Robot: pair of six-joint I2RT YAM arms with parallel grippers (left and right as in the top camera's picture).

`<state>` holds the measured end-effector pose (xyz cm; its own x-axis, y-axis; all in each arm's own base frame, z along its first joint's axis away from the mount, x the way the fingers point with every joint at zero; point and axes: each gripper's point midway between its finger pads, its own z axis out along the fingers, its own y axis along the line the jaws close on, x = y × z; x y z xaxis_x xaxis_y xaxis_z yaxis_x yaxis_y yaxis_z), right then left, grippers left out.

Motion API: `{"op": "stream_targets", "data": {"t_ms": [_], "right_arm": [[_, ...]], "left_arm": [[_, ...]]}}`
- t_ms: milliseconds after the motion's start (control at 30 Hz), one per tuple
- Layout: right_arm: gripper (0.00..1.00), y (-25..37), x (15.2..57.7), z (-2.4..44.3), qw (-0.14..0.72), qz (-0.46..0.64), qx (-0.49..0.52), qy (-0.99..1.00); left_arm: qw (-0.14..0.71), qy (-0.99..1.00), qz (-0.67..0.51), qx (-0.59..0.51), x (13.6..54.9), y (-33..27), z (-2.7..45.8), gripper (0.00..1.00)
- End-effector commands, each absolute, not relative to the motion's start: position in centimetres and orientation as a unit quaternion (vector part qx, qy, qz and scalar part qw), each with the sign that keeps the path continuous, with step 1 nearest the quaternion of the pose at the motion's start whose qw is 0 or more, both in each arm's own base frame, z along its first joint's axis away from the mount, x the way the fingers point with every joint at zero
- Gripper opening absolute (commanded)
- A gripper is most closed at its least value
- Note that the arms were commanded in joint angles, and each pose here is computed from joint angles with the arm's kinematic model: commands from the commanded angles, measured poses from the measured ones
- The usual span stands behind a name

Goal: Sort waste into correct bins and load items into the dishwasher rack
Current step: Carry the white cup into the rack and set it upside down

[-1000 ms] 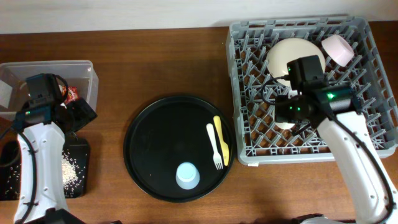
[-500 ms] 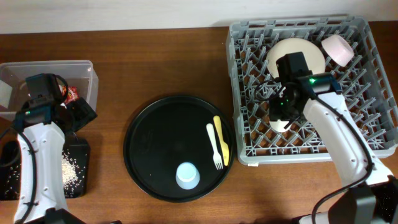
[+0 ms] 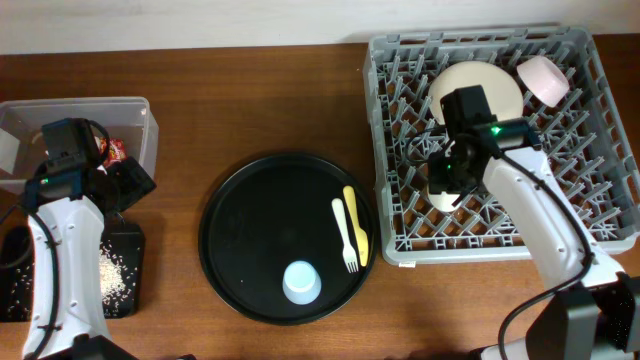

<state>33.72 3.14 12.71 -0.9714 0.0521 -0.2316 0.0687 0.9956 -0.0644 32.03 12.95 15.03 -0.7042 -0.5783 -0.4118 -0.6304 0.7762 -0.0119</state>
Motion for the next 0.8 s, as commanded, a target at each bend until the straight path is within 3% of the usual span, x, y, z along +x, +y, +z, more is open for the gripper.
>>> {"op": "stream_targets", "data": {"t_ms": [0,267,500,533,767], "right_arm": [[0.37,2.9,33.4,11.2,0.107,-0.037,0.029,0.993],[0.38,2.9,33.4,10.0,0.112,-0.036,0.029,0.993],[0.71,2.9,33.4,10.0,0.112,-0.036,0.03,0.993],[0.82,2.9,33.4,10.0,0.112,-0.036,0.03,0.993],[0.86,3.0,33.9,11.8,0.124,-0.034,0.028,0.991]], "left_arm": [[0.205,0.918,0.062,-0.335,32.2,13.0,15.3,0.99],[0.205,0.918,0.062,-0.335,32.2,13.0,15.3,0.99],[0.205,0.918,0.062,-0.335,32.2,13.0,15.3,0.99],[0.205,0.918,0.062,-0.335,32.2,13.0,15.3,0.99],[0.205,0.918,0.062,-0.335,32.2,13.0,15.3,0.99]]}}
